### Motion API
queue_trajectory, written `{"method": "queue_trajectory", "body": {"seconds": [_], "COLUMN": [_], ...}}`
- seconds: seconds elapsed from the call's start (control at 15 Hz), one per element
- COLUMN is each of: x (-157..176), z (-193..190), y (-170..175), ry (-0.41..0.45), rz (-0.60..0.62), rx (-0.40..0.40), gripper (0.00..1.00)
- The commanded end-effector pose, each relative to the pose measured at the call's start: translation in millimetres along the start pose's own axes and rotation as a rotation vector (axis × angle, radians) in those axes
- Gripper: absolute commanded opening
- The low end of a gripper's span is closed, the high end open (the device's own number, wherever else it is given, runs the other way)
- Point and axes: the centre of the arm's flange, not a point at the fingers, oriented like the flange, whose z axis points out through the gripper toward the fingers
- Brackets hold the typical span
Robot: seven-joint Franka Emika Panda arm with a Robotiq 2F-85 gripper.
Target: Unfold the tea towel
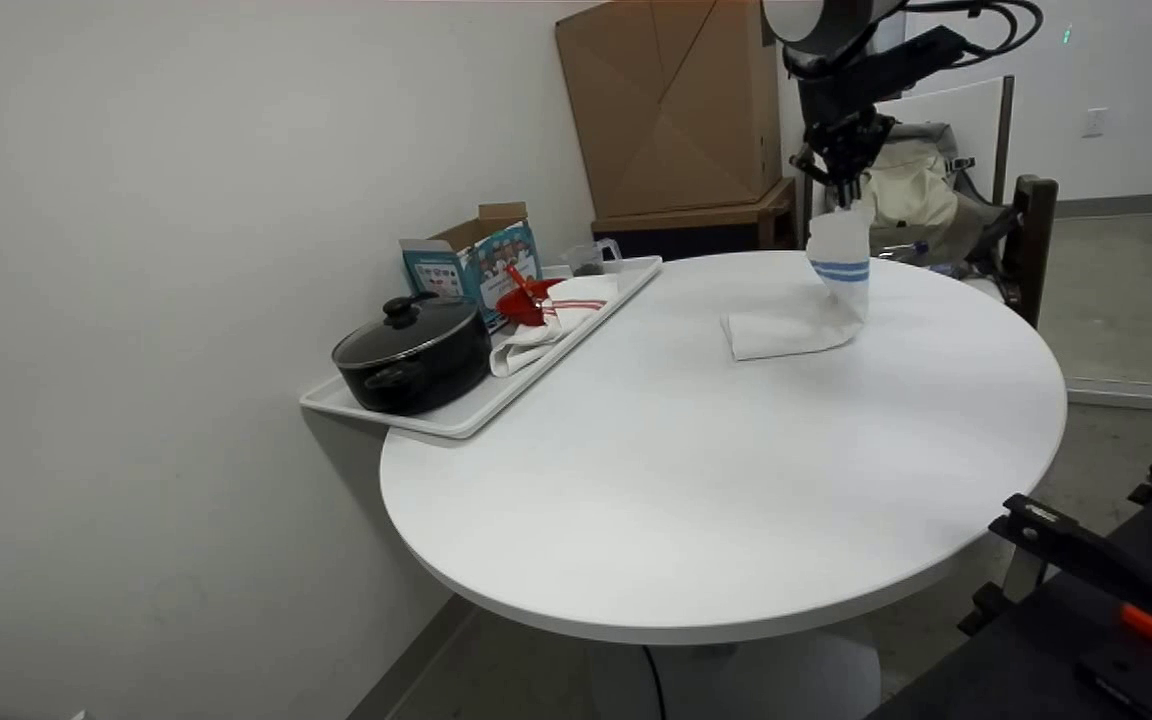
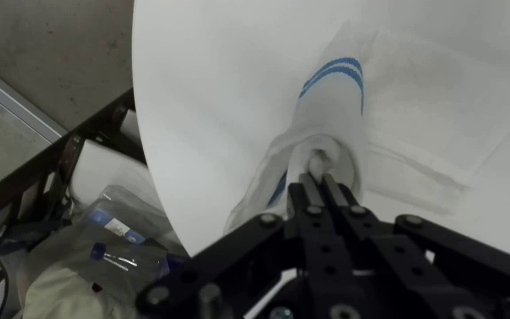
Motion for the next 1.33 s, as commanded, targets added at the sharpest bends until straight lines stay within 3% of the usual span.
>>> {"method": "queue_trajectory", "body": {"seconds": [0.0, 0.33, 0.87, 0.93, 1.0, 1.27], "x": [-35, -60, -92, -98, -103, -115], "z": [12, 20, 30, 31, 34, 38], "y": [-6, 1, 57, 59, 60, 62], "ry": [-0.039, -0.077, -0.154, -0.166, -0.179, -0.209], "rz": [0.016, 0.096, 0.298, 0.309, 0.312, 0.320], "rx": [-0.014, -0.025, -0.055, -0.055, -0.054, -0.050], "gripper": [0.04, 0.04, 0.04, 0.29, 0.30, 0.59]}}
